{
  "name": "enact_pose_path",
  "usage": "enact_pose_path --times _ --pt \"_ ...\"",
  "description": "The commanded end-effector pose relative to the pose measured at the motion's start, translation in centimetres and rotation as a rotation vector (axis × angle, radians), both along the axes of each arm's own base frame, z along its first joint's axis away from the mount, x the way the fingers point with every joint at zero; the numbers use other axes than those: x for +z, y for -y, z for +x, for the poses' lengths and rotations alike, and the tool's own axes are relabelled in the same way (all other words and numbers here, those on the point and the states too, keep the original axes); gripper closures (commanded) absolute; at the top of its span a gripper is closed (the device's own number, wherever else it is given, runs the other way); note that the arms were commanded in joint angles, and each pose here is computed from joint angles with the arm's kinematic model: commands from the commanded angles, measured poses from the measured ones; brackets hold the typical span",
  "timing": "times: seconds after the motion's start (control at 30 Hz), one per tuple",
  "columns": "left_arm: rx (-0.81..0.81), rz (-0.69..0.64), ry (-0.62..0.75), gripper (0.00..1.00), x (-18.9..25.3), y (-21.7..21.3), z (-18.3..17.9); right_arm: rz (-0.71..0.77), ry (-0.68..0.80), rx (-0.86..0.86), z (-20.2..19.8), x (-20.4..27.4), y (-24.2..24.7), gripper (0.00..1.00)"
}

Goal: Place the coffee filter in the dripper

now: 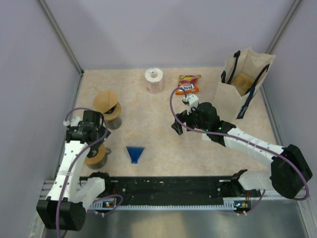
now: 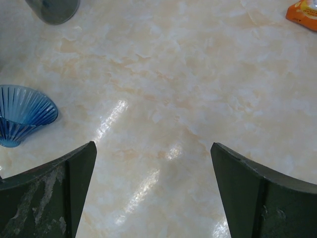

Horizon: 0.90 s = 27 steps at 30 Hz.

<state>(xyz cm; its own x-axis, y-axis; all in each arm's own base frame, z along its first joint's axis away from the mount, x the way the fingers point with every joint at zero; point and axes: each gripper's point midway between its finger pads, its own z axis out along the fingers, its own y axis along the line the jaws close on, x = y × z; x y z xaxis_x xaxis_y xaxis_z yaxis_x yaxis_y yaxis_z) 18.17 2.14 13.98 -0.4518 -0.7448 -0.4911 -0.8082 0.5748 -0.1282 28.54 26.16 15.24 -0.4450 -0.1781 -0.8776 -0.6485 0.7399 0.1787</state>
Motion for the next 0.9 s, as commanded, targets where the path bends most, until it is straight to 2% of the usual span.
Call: enact_pose_path --times 0.0,0.4,0.53,0.87 --pt "0.022 0.036 0.099 0.01 0.1 -0.9 1.9 0.029 0.063 -0.016 1.4 2.7 -0.2 0.01" --pt "0.065 0.079 0.228 0.01 -1.0 -2.0 2.7 0.020 0.068 -0.028 1.5 2.8 0.0 0.01" --pt "0.052 0.035 0.319 0.01 -0.9 -1.2 3.9 0.016 0.070 -0.035 1.5 2.9 0.2 0.01" --pt "0.011 0.000 0.393 0.01 -1.3 -0.4 5.3 0.009 0.070 -0.039 1.6 2.8 0.3 0.01"
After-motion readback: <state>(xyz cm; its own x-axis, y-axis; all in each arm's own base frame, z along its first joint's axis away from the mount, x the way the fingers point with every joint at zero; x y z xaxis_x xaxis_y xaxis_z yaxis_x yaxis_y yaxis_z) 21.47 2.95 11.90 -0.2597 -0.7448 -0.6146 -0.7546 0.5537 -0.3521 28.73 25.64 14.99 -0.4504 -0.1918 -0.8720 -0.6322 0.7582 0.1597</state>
